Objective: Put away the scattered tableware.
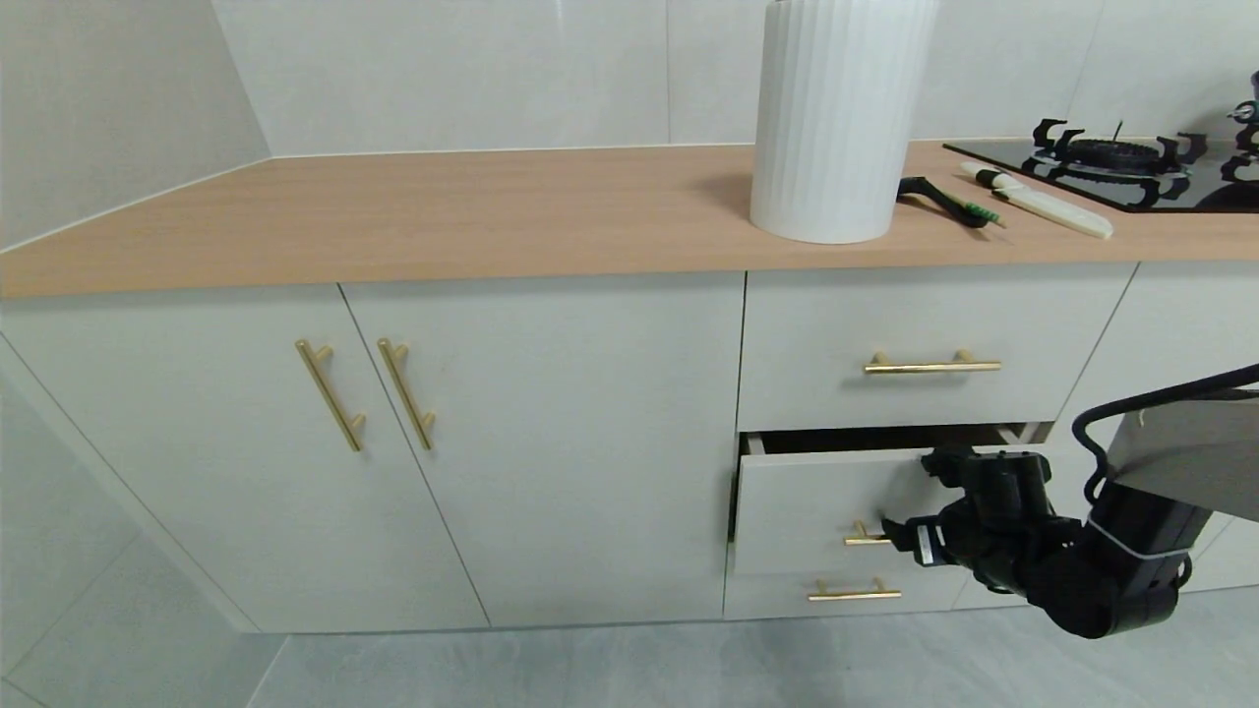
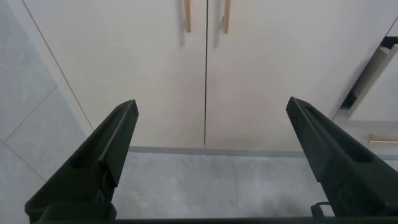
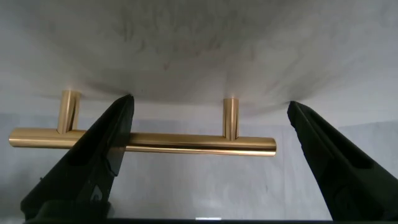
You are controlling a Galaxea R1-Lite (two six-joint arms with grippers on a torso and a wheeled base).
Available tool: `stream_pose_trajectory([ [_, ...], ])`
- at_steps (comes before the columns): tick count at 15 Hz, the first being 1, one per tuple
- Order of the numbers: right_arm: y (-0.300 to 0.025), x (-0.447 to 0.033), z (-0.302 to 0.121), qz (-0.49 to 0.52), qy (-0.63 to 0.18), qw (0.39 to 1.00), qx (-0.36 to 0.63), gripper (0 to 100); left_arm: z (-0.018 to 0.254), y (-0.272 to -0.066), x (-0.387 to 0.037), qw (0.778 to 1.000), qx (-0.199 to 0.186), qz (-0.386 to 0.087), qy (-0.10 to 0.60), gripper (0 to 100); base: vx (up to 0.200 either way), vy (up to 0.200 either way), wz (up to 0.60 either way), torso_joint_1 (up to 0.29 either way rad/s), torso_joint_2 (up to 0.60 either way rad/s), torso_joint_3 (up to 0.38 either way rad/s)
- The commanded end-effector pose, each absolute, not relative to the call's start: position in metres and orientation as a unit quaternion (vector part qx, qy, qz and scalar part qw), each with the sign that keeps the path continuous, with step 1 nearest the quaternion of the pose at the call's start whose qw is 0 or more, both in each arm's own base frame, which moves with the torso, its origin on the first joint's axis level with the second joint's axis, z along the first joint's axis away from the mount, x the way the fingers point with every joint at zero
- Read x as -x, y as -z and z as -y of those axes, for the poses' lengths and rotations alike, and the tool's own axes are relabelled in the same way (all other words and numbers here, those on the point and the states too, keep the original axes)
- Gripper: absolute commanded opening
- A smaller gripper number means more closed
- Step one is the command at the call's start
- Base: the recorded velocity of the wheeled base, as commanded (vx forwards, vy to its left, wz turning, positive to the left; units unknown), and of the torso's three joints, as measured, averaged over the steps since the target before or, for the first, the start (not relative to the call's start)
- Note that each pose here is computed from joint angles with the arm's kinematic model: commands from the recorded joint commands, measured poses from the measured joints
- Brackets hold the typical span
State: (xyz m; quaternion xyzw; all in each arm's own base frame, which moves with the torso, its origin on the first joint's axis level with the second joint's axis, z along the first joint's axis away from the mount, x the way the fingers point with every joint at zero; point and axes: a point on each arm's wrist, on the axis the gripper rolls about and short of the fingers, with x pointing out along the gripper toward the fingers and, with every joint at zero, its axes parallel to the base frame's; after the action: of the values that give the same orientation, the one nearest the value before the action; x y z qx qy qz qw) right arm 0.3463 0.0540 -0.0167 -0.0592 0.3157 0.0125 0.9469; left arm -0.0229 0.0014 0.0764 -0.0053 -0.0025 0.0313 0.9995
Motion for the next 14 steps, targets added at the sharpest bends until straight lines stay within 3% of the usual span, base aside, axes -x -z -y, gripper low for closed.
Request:
stream_pose_trajectory([
  [1, -0.07, -0.313, -0.057, -0.292, -0.065, 0.953, 0.044, 100, -0.001, -0.076, 0.023, 0.999, 0.005, 0.002, -0.031, 100, 0.0, 0.0, 0.0, 0.0, 0.0, 0.0],
  [3, -0.169, -0.247, -0.056, -0.346, -0.155, 0.925, 0.022, 100, -0.001, -0.076, 0.023, 0.999, 0.005, 0.002, -0.031, 100, 0.0, 0.0, 0.0, 0.0, 0.0, 0.0],
  [5, -0.208, -0.22, -0.054, -0.342, -0.18, 0.922, 0.002, 100, -0.001, -0.076, 0.023, 0.999, 0.005, 0.002, -0.031, 100, 0.0, 0.0, 0.0, 0.0, 0.0, 0.0],
  [9, -0.212, -0.267, -0.054, -0.292, -0.141, 0.946, 0.007, 100, -0.001, -0.076, 0.023, 0.999, 0.005, 0.002, -0.031, 100, 0.0, 0.0, 0.0, 0.0, 0.0, 0.0],
  [14, -0.139, -0.334, -0.069, -0.324, -0.082, 0.942, 0.032, 100, -0.001, -0.076, 0.023, 0.999, 0.005, 0.002, -0.031, 100, 0.0, 0.0, 0.0, 0.0, 0.0, 0.0],
])
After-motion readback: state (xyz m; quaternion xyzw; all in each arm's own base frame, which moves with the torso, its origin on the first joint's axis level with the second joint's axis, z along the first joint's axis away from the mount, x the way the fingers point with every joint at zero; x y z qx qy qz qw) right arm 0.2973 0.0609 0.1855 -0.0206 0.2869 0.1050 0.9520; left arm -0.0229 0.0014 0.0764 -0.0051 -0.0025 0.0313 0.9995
